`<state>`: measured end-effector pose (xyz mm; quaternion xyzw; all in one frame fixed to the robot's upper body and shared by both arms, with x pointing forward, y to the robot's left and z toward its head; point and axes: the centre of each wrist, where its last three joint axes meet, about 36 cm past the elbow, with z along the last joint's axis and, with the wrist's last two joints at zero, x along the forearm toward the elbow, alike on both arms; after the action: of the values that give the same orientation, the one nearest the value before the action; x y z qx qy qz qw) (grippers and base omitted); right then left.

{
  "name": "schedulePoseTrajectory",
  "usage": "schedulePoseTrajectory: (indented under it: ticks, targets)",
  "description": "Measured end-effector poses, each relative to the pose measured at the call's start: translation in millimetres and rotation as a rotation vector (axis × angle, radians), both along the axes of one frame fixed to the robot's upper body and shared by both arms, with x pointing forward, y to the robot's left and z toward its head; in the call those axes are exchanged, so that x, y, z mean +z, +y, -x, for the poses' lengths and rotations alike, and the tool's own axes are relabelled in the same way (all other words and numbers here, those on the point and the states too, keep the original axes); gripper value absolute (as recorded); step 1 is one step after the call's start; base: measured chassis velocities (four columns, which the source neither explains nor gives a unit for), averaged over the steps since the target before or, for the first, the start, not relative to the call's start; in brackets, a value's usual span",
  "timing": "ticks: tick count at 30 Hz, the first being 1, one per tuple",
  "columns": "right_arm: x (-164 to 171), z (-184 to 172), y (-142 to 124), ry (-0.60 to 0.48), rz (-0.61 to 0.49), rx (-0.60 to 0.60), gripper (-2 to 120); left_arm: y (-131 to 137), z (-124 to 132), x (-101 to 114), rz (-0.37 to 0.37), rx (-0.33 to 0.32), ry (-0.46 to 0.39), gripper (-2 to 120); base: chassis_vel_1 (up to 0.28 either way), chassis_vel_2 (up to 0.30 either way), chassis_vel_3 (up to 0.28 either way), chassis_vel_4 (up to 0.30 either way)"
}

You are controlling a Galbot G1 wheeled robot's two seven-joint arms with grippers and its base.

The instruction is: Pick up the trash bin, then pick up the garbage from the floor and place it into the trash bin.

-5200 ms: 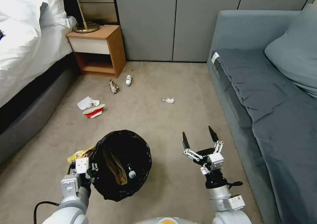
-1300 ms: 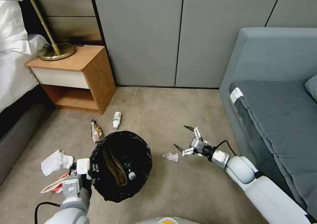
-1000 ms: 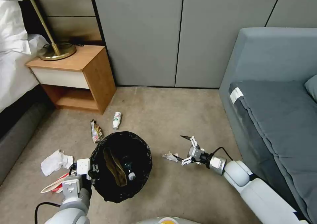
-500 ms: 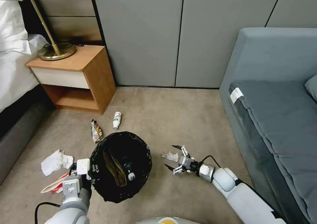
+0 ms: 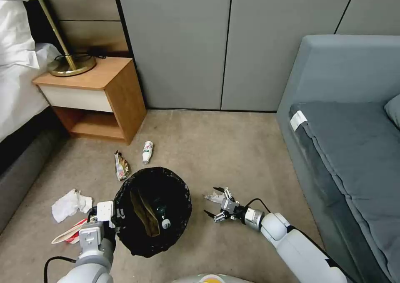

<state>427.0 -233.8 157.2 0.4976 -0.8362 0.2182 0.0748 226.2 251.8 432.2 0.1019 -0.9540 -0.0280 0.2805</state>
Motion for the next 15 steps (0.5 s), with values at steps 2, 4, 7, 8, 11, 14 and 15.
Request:
schedulePoseTrajectory:
  ticks: [2, 4, 7, 8, 11, 14, 15]
  targets:
    - [-2, -3, 3, 0.006, 0.010, -0.014, 100, 0, 0, 0, 0.000, 0.000, -0.001, 1, 0.000, 0.000, 0.000, 0.000]
    - [-2, -4, 4, 0.007, 0.012, -0.020, 100, 0, 0, 0, 0.000, 0.000, -0.001, 1, 0.000, 0.000, 0.000, 0.000]
    - [-3, -6, 8, 0.011, 0.022, -0.027, 100, 0, 0, 0, 0.000, 0.000, -0.002, 1, 0.000, 0.000, 0.000, 0.000]
    - [-4, -6, 10, 0.011, 0.025, -0.029, 100, 0, 0, 0, 0.000, 0.000, -0.002, 1, 0.000, 0.000, 0.000, 0.000]
    - [-7, -7, 14, 0.012, 0.041, -0.031, 100, 0, 0, -1, -0.001, 0.001, 0.000, 1, 0.000, 0.000, 0.000, 0.000]
    - [-11, -9, 18, 0.013, 0.058, -0.035, 100, 0, 0, -1, -0.001, 0.002, 0.002, 1, 0.000, 0.000, 0.000, 0.000]
    - [-13, -11, 19, 0.014, 0.065, -0.039, 100, 0, 1, -1, -0.002, 0.002, 0.003, 1, 0.000, 0.000, 0.000, 0.000]
